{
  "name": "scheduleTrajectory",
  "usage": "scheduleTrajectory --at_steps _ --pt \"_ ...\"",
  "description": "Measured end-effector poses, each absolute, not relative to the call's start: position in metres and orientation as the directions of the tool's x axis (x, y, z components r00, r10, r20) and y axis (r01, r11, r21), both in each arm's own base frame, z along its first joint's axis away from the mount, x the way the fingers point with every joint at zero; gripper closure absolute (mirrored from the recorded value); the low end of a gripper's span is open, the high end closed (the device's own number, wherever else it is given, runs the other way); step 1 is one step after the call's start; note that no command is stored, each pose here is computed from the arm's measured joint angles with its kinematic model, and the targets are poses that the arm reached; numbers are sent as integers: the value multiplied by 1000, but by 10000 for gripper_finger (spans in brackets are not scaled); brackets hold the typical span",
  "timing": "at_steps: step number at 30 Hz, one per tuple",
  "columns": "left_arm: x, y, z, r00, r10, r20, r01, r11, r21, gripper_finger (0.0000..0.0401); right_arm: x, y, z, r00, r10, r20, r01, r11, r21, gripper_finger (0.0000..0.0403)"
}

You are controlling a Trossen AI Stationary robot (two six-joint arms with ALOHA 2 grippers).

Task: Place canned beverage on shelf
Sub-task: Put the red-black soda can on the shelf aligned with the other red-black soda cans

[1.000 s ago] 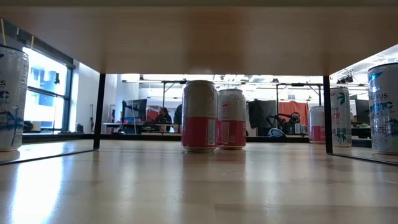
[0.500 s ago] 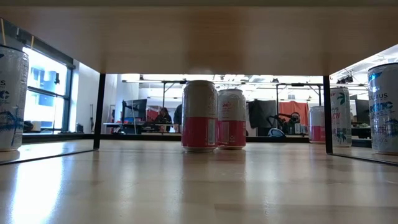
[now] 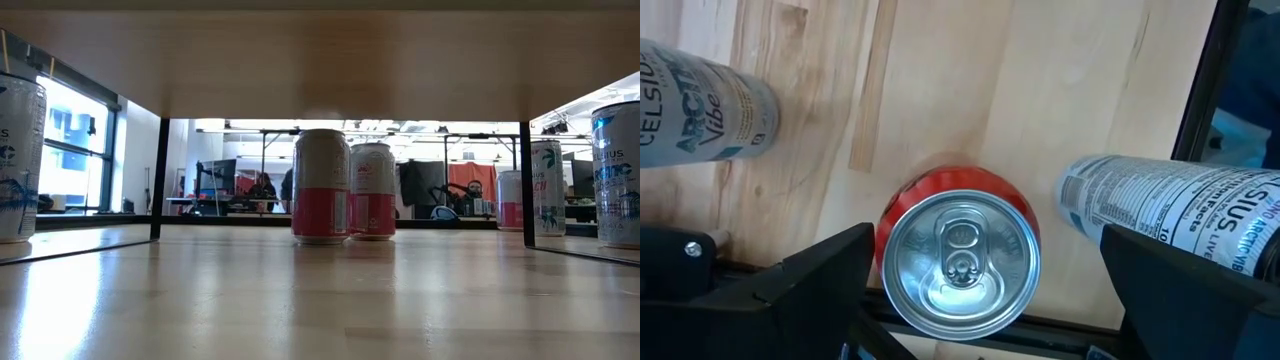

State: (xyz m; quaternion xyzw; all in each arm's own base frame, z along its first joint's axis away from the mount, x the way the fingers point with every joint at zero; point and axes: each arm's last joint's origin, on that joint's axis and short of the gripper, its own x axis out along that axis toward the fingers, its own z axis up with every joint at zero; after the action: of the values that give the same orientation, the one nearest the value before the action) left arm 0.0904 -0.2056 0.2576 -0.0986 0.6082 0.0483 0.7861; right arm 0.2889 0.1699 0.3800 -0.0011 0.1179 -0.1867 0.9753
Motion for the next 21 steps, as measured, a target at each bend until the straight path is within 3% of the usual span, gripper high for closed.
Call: scheduleTrajectory --at_steps 21 --pt "88 -203 235 201 -43 -979 -164 983 -77 20 290 171 385 916 -348 -199 347 937 -42 59"
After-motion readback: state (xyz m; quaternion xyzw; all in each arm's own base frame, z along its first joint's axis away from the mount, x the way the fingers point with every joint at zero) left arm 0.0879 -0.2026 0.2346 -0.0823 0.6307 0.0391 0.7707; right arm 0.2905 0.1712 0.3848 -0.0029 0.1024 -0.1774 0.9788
